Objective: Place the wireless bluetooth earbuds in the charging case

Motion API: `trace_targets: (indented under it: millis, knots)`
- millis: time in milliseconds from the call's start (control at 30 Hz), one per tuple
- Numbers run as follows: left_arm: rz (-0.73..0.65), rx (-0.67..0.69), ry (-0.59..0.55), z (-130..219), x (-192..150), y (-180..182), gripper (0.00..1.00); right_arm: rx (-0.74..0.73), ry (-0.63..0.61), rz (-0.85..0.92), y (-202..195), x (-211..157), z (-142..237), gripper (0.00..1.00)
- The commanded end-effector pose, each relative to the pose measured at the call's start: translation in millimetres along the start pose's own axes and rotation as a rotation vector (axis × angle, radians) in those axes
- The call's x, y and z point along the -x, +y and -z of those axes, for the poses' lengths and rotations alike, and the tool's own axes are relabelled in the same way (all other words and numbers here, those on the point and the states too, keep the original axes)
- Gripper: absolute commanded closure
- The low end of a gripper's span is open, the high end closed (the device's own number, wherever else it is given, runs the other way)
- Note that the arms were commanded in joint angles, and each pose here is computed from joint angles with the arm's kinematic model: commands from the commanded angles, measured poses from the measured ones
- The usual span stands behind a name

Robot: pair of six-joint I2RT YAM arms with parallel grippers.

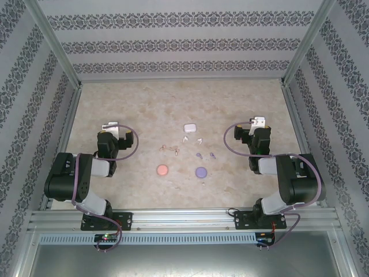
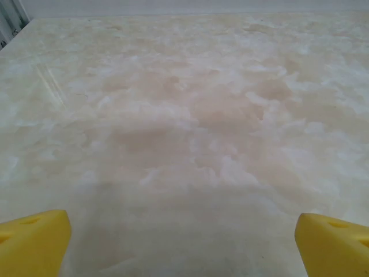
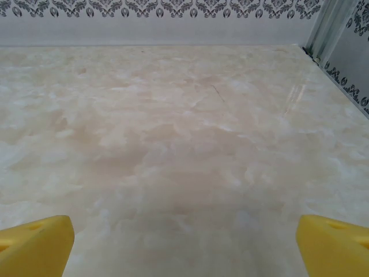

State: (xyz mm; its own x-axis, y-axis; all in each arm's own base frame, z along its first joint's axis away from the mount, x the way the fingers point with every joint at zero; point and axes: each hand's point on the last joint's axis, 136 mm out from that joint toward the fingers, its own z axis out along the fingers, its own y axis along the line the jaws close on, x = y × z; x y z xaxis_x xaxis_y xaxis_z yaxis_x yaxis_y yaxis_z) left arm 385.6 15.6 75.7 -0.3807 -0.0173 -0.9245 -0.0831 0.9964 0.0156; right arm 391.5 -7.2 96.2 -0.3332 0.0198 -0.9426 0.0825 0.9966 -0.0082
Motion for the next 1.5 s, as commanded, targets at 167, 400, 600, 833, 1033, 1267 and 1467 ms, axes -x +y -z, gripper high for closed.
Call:
trace_targets:
  millis: [167, 400, 600, 833, 1033, 1267, 1467]
  knots:
    - [-0.015, -0.045, 0.013, -9, 11, -9, 0.01, -0.005, -0.032, -0.011, 0, 11, -1, 0.02]
    - [-0.012, -0.05, 0.014, -10, 12, -9, 0.01, -0.005, -0.033, -0.012, 0, 11, -1, 0.02]
    - [-0.01, -0.05, 0.023, -11, 11, -9, 0.01, 0.004, -0.029, -0.019, 0, 11, -1, 0.02]
    - [-0.009, -0.056, 0.016, -10, 12, -9, 0.01, -0.01, -0.044, -0.026, -3, 15, 1, 0.02]
    - [0.005, -0.004, 0.071, -9, 28, 0, 0.03, -0.134, -0.024, -0.065, -23, 47, 22, 0.02]
    - [0.056, 0.03, 0.048, 17, 76, 6, 0.03, -0.029, -0.039, -0.407, -16, 87, 58, 0.02]
    - [0.258, -0.063, 0.045, 48, 124, -13, 0.02, 0.33, 0.084, -0.519, 49, 99, 78, 0.07]
